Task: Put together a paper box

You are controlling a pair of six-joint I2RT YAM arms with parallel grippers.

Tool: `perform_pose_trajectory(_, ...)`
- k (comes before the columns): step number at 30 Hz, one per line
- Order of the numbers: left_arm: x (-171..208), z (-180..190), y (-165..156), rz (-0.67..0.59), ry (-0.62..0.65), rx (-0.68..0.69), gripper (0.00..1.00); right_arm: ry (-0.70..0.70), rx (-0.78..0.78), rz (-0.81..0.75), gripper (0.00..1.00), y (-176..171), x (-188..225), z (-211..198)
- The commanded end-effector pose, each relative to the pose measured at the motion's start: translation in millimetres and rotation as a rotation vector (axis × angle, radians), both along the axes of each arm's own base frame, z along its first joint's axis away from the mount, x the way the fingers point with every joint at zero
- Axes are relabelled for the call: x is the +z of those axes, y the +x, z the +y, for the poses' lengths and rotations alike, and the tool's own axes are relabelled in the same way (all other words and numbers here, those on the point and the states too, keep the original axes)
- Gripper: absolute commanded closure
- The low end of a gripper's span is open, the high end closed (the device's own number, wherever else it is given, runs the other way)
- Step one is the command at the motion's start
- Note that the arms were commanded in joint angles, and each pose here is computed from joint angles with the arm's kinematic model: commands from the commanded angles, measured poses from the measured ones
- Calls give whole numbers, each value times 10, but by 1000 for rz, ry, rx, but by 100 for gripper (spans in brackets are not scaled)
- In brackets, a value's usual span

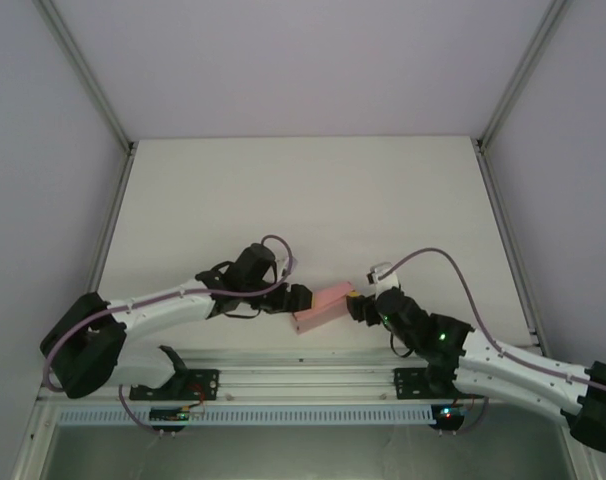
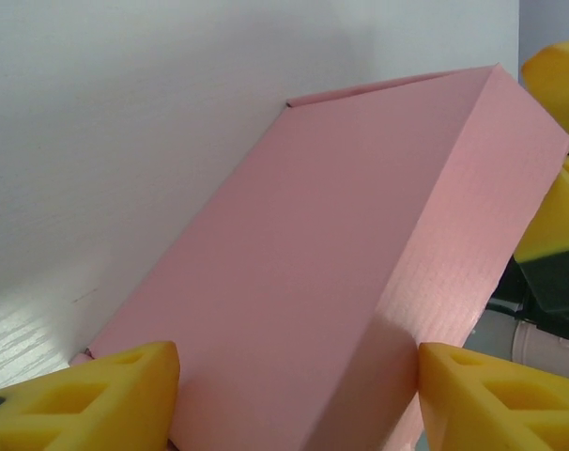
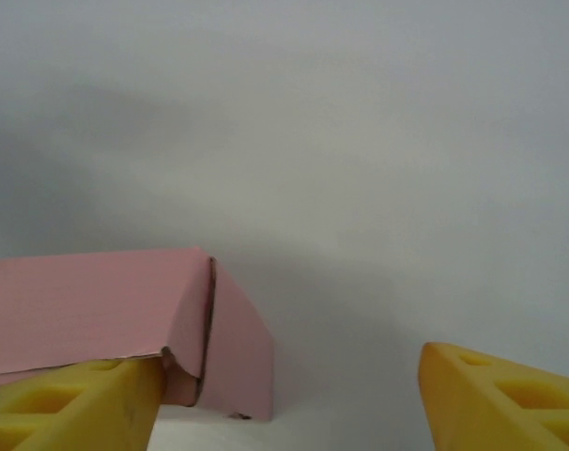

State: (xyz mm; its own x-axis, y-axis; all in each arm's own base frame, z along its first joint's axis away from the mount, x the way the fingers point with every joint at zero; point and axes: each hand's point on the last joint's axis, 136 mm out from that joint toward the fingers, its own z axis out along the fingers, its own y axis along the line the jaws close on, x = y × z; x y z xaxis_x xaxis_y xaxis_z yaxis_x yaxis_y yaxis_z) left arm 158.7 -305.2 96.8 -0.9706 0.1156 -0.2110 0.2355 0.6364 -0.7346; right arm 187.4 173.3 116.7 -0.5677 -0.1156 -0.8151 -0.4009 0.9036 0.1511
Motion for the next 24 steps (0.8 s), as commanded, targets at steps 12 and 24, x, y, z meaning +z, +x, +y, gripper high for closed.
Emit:
perform_pose_trajectory(12,-464,269,-59,16,193,12,41,274,96,556,21,-308,255,124)
perform_pose_trajectory(24,-437,228,-53,-40,196,-75,42,294,136,568,38,327,124,317)
